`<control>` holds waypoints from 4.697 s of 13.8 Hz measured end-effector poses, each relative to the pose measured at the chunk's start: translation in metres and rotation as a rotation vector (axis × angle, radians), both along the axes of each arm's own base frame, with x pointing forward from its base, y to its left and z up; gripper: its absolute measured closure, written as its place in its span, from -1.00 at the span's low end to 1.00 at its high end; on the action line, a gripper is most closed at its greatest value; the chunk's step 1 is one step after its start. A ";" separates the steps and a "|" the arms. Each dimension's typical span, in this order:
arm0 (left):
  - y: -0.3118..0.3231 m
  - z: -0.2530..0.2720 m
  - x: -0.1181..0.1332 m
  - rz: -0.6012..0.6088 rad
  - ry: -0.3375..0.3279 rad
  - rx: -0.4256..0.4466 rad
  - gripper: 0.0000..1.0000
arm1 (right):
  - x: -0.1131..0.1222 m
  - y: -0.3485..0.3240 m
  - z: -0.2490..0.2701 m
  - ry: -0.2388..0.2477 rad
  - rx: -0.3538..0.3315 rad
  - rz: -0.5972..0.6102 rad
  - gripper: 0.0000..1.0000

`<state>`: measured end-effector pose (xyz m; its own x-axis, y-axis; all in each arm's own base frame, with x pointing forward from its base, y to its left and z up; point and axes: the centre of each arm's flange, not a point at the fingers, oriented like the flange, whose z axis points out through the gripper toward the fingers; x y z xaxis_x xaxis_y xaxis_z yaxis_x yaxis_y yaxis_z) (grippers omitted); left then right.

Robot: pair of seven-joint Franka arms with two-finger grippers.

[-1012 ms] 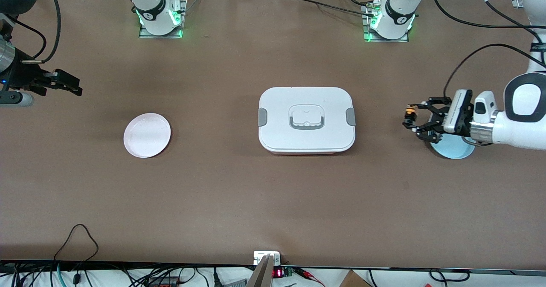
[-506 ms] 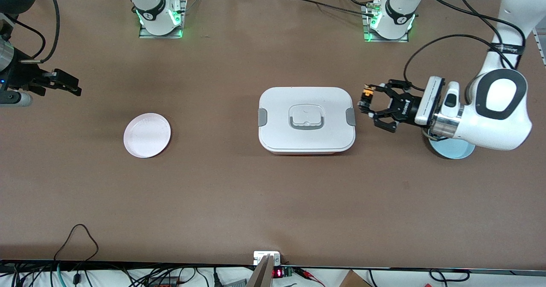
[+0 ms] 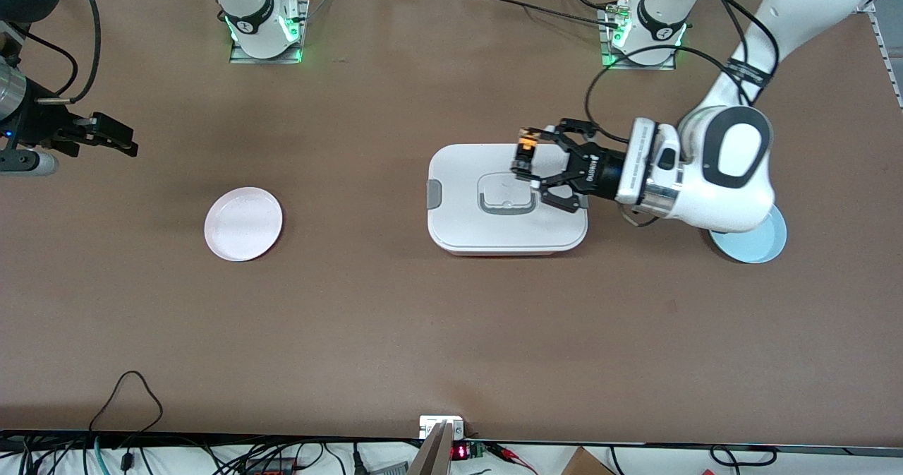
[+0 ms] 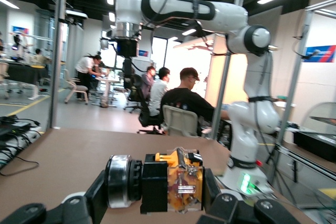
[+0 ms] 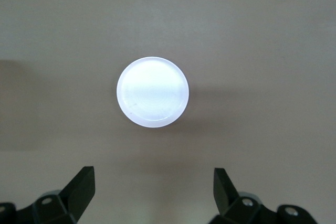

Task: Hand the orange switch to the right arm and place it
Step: 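Lift the orange switch and carry it over the white box, then reach the right gripper toward the orange switch held by the left gripper, then close the right gripper on the switch while the left gripper releases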

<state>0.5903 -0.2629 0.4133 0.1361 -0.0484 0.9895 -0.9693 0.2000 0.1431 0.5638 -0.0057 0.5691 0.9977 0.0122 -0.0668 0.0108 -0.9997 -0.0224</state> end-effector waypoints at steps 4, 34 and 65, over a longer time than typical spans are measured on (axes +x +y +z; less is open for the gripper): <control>-0.071 0.021 -0.026 0.129 0.024 0.003 -0.44 | -0.004 0.019 -0.002 0.035 0.154 -0.009 -1.00; -0.116 0.018 -0.059 0.159 0.039 0.026 -0.44 | -0.012 0.260 -0.131 0.367 1.428 -0.260 -1.00; -0.116 0.018 -0.060 0.160 0.020 0.021 -0.44 | -0.035 0.339 -0.149 0.398 1.510 -0.338 -0.10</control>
<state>0.5307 -0.3793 0.4318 0.1636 -0.0449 0.9855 -0.9854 0.0398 0.1654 0.5289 0.3335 0.4204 0.8908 0.0973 -0.4439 -0.4447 -0.0141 -0.8956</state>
